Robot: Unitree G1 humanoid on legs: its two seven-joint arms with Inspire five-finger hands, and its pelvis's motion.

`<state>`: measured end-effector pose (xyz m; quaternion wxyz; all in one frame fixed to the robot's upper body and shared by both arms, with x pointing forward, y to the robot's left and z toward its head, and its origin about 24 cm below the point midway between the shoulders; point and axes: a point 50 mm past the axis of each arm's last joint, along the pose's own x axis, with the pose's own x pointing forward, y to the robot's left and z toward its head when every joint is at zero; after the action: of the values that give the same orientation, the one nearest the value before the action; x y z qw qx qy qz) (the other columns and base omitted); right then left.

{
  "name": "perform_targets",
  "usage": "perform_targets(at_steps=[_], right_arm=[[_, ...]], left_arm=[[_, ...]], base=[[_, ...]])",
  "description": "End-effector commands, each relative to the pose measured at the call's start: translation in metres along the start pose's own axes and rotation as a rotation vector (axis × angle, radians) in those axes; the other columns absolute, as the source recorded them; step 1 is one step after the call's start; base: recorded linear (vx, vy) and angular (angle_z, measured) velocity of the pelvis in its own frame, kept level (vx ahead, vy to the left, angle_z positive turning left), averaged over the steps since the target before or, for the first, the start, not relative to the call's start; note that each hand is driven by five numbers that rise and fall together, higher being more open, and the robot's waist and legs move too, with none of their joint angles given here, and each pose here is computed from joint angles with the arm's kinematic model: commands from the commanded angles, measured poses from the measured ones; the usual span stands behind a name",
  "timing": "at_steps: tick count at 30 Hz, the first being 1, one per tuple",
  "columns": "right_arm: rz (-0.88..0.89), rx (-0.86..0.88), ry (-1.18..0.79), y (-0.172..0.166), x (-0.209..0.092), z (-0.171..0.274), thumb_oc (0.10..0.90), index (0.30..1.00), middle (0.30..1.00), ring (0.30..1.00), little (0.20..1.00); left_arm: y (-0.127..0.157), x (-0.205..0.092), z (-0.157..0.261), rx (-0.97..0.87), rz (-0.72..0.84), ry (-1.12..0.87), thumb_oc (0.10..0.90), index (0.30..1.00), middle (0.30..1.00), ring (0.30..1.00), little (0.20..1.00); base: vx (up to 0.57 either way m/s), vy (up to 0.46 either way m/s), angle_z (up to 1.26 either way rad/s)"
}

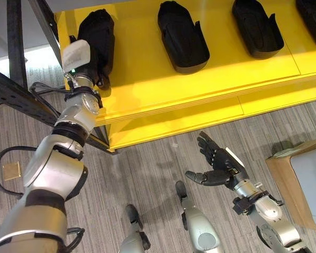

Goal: Move parts from the plastic box to the shelf.

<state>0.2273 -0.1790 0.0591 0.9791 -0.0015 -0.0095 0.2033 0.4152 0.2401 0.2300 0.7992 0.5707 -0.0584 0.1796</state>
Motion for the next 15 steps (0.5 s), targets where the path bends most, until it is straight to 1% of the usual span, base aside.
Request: perform_targets(at_steps=[1, 8, 15], right_arm=[[0.038, -0.013, -0.229, -0.002, -0.002, 0.044, 0.900, 1.000, 1.000, 1.000, 1.000], [0.037, -0.023, -0.222, -0.005, -0.002, 0.043, 0.900, 1.000, 1.000, 1.000, 1.000], [0.044, -0.013, -0.220, -0.005, -0.002, 0.042, 0.900, 1.000, 1.000, 1.000, 1.000]], left_arm=[[0.061, 0.015, 0.012, -0.003, 0.170, -0.056, 0.900, 1.000, 1.000, 1.000, 1.000], [0.068, 0.015, 0.008, 0.068, 0.123, -0.104, 0.900, 1.000, 1.000, 1.000, 1.000], [0.069, 0.015, 0.002, 0.113, 0.066, -0.098, 0.900, 1.000, 1.000, 1.000, 1.000]], base=[[0.00, 0.000, 0.00], [0.00, 0.000, 0.00], [0.00, 0.000, 0.00]])
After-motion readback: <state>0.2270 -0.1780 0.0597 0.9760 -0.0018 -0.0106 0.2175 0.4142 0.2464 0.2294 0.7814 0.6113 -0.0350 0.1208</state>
